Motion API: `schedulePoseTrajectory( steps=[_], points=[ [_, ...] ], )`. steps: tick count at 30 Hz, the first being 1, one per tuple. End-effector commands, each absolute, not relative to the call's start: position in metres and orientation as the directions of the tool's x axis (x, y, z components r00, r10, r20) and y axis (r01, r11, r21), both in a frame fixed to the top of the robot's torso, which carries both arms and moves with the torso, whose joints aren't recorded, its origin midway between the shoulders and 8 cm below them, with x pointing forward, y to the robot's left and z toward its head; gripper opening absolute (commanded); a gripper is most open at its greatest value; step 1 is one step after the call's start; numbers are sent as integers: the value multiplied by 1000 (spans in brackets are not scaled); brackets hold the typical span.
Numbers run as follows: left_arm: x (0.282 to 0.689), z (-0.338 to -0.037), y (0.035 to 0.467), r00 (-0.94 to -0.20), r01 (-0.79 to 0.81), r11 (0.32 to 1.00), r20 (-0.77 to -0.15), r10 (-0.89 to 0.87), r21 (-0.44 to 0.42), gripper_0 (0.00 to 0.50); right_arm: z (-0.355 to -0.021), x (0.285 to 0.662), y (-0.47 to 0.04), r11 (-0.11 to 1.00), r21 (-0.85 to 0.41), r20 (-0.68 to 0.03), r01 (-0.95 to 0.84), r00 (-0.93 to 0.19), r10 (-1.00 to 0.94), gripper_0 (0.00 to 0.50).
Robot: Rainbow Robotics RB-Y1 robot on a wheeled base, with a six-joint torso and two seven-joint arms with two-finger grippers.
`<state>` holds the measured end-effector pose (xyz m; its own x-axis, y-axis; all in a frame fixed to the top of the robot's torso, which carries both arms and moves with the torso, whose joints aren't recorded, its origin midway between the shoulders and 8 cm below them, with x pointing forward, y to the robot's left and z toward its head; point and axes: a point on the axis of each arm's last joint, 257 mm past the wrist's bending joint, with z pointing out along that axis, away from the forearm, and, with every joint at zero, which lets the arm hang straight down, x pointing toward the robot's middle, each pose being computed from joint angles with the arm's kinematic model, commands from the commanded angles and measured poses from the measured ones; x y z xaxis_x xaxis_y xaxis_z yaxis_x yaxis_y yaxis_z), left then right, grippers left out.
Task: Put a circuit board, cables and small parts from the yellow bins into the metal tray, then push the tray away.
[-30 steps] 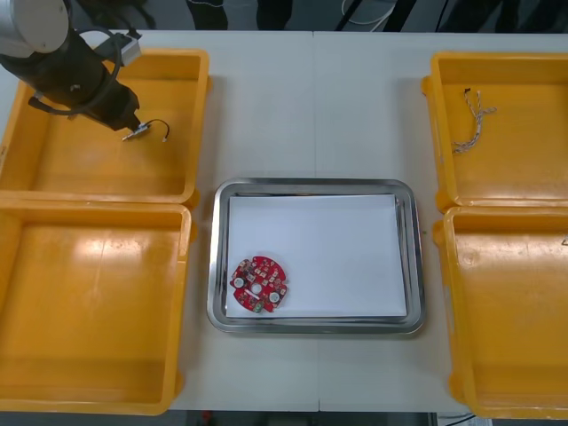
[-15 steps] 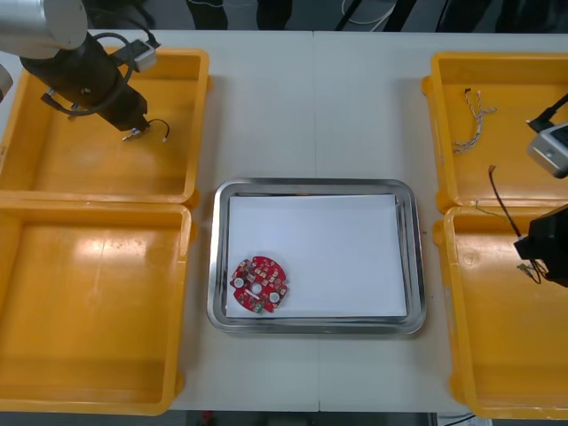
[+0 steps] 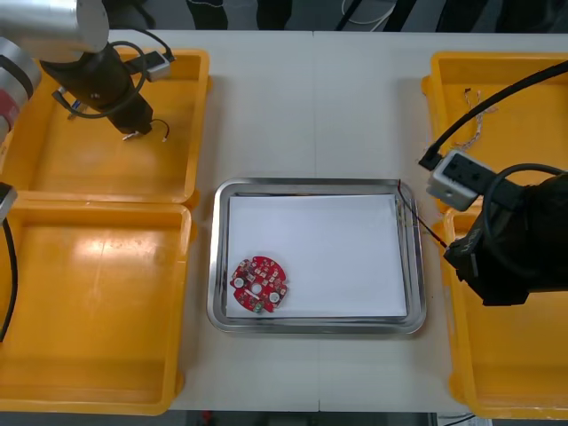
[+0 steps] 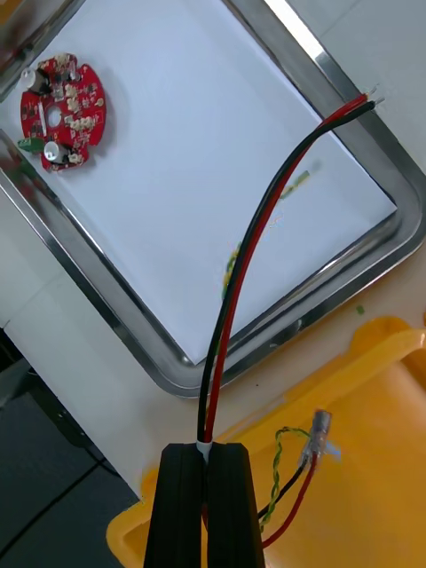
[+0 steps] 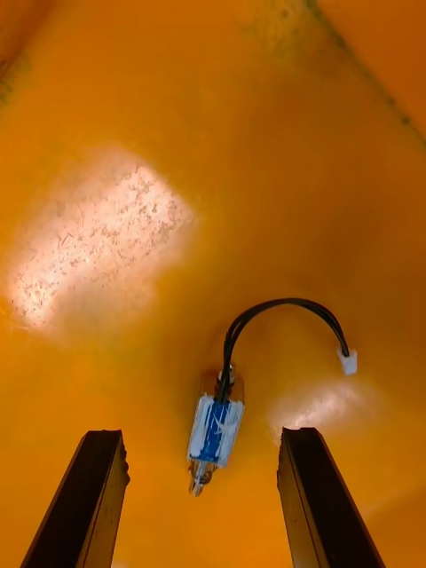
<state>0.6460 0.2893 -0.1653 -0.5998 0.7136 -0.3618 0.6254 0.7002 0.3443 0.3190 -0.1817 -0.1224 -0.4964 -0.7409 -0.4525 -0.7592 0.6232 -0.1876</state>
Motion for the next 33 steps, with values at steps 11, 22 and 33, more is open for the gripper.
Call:
schedulePoseTrajectory(
  steps=[11, 22, 33],
  points=[
    [665, -142, 273, -517, 653, 625, -352, 780, 427, 500, -164, 324, -145, 292, -385, -305, -875, -178, -936, 0],
    [666, -158, 273, -517, 657, 624, -350, 781, 423, 500, -196, 330, -131, 248, -414, -261, -876, -147, -954, 0],
    [662, -170, 271, -515, 669, 619, -344, 785, 411, 500, -234, 345, -116, 276, -363, -243, -890, -196, -950, 0]
  ],
)
